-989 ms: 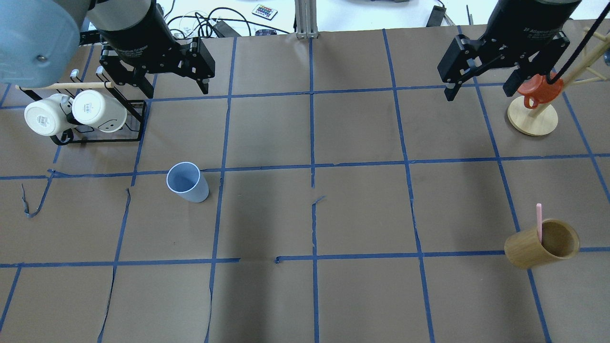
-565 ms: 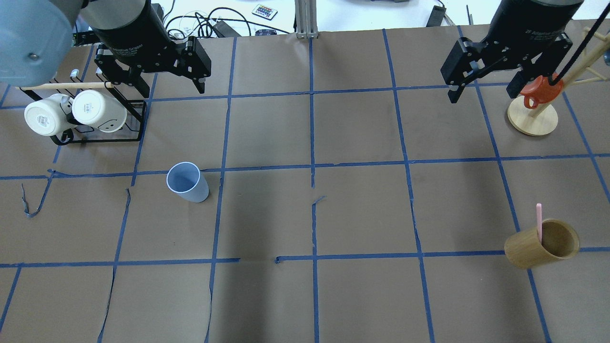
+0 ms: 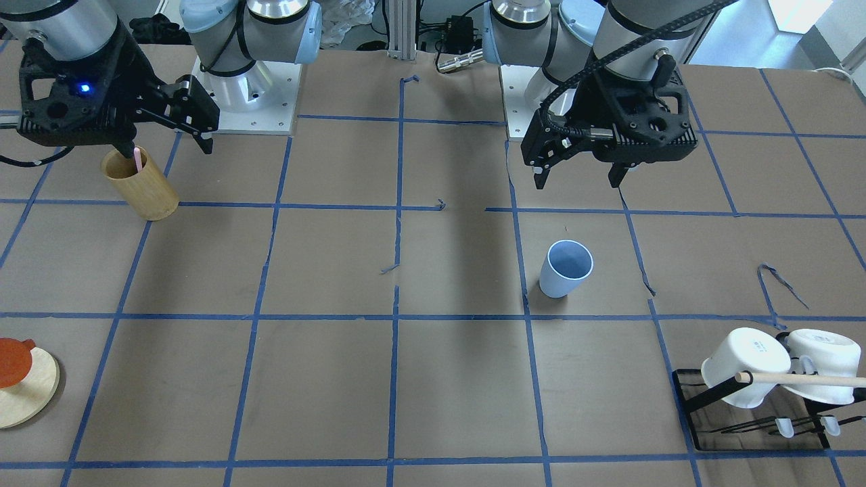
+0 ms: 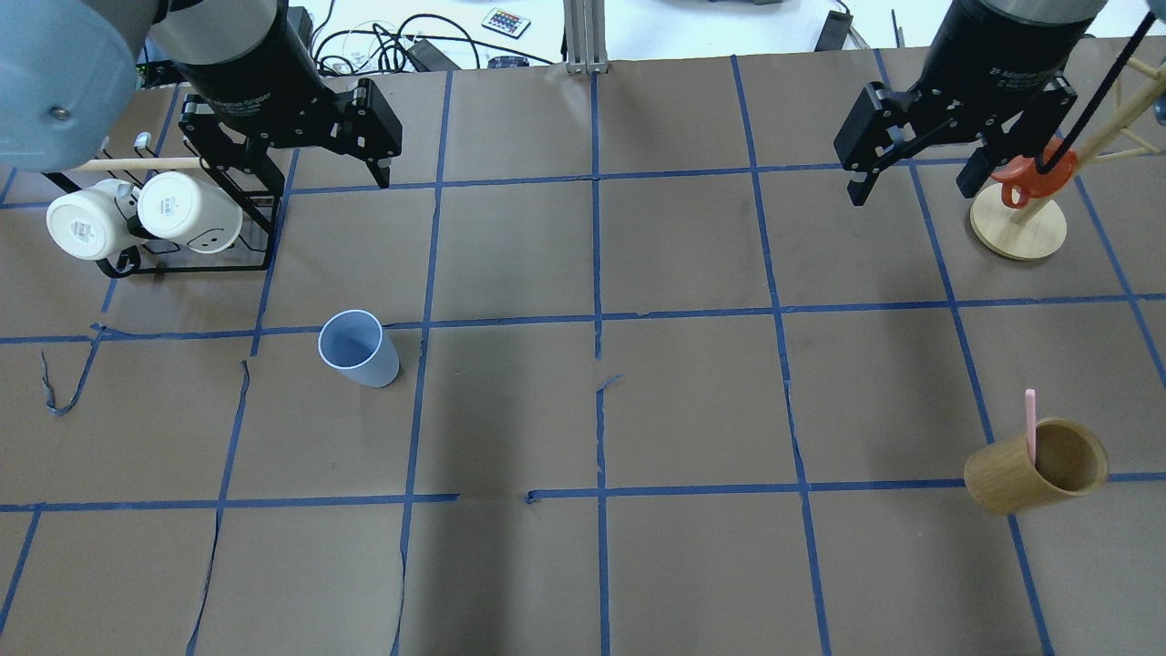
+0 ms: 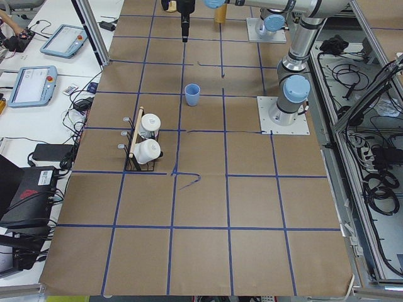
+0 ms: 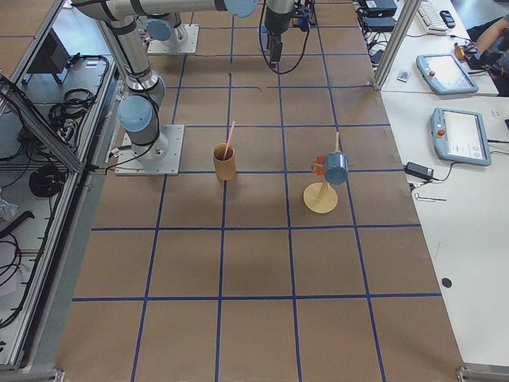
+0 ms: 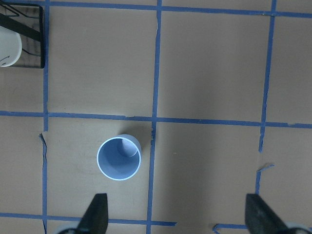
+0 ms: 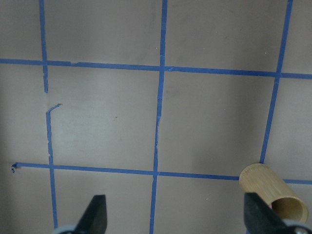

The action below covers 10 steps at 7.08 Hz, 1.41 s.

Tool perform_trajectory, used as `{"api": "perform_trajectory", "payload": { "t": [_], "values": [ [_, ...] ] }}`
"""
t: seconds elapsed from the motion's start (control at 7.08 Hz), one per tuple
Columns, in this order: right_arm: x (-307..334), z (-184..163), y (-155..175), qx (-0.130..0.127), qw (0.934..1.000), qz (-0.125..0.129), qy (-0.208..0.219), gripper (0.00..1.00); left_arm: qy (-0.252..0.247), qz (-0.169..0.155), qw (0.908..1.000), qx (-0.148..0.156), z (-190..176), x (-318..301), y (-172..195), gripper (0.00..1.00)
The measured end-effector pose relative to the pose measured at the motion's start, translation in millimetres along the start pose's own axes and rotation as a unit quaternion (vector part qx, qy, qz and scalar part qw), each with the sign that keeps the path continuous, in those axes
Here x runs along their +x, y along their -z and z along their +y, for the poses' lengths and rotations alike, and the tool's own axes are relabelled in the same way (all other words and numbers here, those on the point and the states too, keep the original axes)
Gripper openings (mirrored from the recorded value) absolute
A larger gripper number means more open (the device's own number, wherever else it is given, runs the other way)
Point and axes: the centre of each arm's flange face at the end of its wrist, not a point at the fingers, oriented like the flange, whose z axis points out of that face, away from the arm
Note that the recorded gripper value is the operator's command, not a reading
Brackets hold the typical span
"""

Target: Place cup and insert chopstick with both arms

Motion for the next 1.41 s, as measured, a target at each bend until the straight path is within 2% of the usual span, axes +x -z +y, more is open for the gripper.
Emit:
{"api": "perform_trajectory", "payload": {
  "t": [0.57,0.99,1.13,1.27,1.41],
  "values": [
    [0.9,-0.6,-5.3,-0.007,1.0,0.005,-0.001,1.0,-0.001,-0.002,0.9999,-0.012,2.0,-8.9,-12.4,1.0],
    [8.8,-1.7,-9.1,-0.016,0.9998,0.011,-0.006,1.0,-0.035,-0.001,0.9993,-0.015,5.1,-16.4,-26.4,1.0],
    [28.4,-4.0,-19.2,-0.028,0.9992,0.022,-0.02,1.0,-0.023,-0.001,0.9996,-0.016,-3.6,-37.8,-38.0,1.0],
    [61.6,-3.8,-42.0,-0.053,0.9972,0.029,-0.045,1.0,0.01,0.0,0.9998,-0.016,-16.7,-78.1,-67.4,1.0],
    [101.7,1.2,-73.1,-0.082,0.9929,0.022,-0.083,1.0,0.033,-0.002,0.9993,-0.015,-18.2,-109.0,-103.6,1.0]
  ]
}}
